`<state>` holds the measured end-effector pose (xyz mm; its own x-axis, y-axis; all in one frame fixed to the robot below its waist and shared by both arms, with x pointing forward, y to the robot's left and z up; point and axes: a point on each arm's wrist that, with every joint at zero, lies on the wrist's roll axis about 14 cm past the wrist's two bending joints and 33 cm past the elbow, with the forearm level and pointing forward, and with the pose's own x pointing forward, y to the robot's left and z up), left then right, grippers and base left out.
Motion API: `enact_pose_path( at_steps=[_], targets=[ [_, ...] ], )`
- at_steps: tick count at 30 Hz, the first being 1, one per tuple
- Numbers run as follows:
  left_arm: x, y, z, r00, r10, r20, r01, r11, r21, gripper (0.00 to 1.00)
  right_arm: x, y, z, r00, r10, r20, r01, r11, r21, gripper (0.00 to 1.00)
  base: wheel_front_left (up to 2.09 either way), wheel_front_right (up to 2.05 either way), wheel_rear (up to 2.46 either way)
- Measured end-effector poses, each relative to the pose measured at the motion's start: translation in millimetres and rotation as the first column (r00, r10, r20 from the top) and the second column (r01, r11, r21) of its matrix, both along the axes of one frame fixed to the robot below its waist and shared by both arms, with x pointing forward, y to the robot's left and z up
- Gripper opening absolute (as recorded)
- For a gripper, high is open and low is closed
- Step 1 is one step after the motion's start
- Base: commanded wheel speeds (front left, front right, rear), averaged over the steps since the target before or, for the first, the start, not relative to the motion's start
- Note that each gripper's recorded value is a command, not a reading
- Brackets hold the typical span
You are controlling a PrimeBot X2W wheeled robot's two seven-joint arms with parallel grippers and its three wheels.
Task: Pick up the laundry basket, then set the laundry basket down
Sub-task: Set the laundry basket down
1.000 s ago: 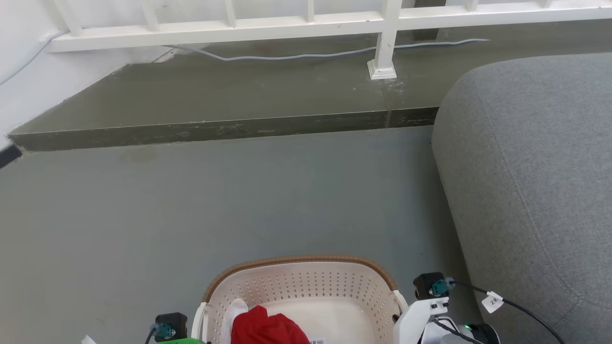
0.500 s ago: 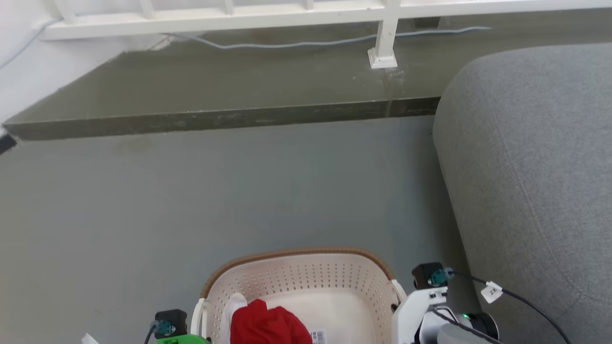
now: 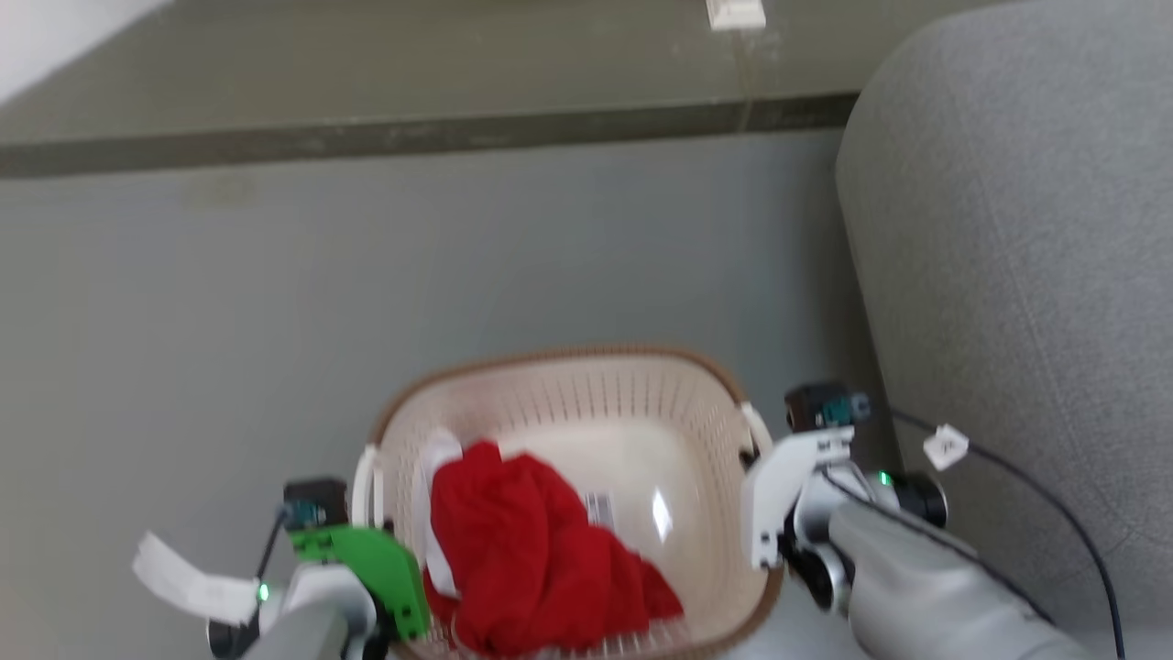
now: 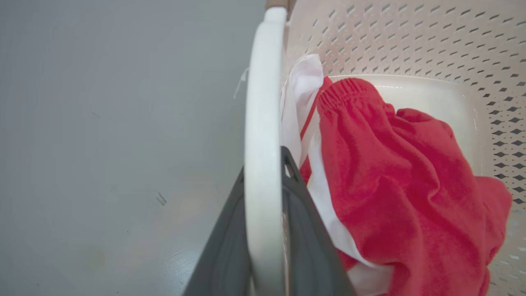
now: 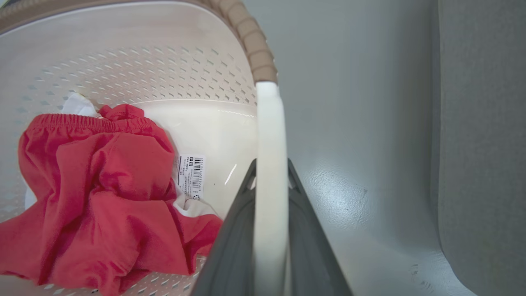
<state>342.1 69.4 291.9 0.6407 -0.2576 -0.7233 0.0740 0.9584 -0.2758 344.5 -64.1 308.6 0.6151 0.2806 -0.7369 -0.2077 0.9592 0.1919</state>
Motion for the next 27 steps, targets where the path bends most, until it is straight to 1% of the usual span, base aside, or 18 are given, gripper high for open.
enact_pose_path(
  at_steps=[8, 11, 22, 27],
  targets=[
    [43, -2, -4, 1.0, -0.006, 0.026, 0.006, 1.0, 0.001, 0.0, 44, -2, -2, 0.999, -0.01, 0.034, 0.01, 1.0, 0.002, 0.0, 0.0, 0.0, 0.0],
    [61, -4, -10, 0.999, -0.009, 0.033, 0.009, 1.0, 0.004, 0.0, 61, -5, -8, 0.999, -0.017, 0.036, 0.017, 1.0, 0.0, 0.0, 0.0, 0.0, 0.0],
    [92, -8, -41, 1.0, -0.01, 0.005, 0.01, 1.0, 0.004, 0.0, 93, -10, -41, 1.0, -0.03, 0.006, 0.03, 0.999, -0.011, 0.0, 0.0, 0.0, 0.0],
    [105, -7, -56, 1.0, 0.014, -0.003, -0.014, 1.0, -0.004, 0.0, 109, -11, -57, 0.999, -0.04, 0.001, 0.04, 0.999, -0.013, 0.0, 0.0, 0.0, 0.0]
  ],
)
